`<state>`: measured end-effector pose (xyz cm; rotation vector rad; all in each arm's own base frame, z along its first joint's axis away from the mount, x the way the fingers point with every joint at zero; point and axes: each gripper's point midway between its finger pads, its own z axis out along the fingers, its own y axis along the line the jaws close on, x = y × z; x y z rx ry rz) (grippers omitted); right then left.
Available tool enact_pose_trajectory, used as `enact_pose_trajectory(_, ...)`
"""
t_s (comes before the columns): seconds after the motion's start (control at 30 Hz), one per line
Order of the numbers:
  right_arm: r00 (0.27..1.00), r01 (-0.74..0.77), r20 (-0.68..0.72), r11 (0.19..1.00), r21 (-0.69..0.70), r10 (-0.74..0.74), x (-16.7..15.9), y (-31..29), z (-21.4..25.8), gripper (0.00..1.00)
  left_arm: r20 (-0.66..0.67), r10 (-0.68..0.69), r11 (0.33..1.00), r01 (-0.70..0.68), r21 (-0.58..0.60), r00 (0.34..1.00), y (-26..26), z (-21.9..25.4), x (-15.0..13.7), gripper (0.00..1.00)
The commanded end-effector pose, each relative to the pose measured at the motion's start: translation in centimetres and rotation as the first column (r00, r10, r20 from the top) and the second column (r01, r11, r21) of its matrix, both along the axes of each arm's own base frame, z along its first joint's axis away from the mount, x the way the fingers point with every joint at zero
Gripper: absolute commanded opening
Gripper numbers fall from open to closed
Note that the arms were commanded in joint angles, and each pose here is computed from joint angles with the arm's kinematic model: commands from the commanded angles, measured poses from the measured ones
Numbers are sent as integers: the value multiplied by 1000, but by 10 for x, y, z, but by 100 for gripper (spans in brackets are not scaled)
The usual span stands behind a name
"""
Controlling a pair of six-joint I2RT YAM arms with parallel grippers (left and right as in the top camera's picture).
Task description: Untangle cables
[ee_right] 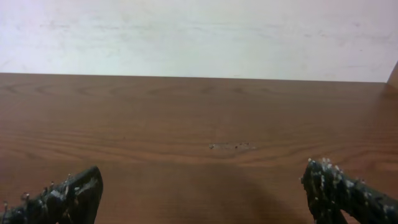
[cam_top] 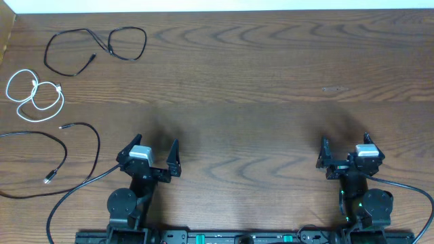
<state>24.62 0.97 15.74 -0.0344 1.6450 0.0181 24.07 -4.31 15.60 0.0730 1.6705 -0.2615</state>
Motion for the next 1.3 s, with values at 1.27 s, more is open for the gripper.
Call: enact_pose_trajectory(1.27,1000,-7,-1,1000,10,7,0,2,-1,99,-36,144,981,-138,135,989,27,-20,2,100)
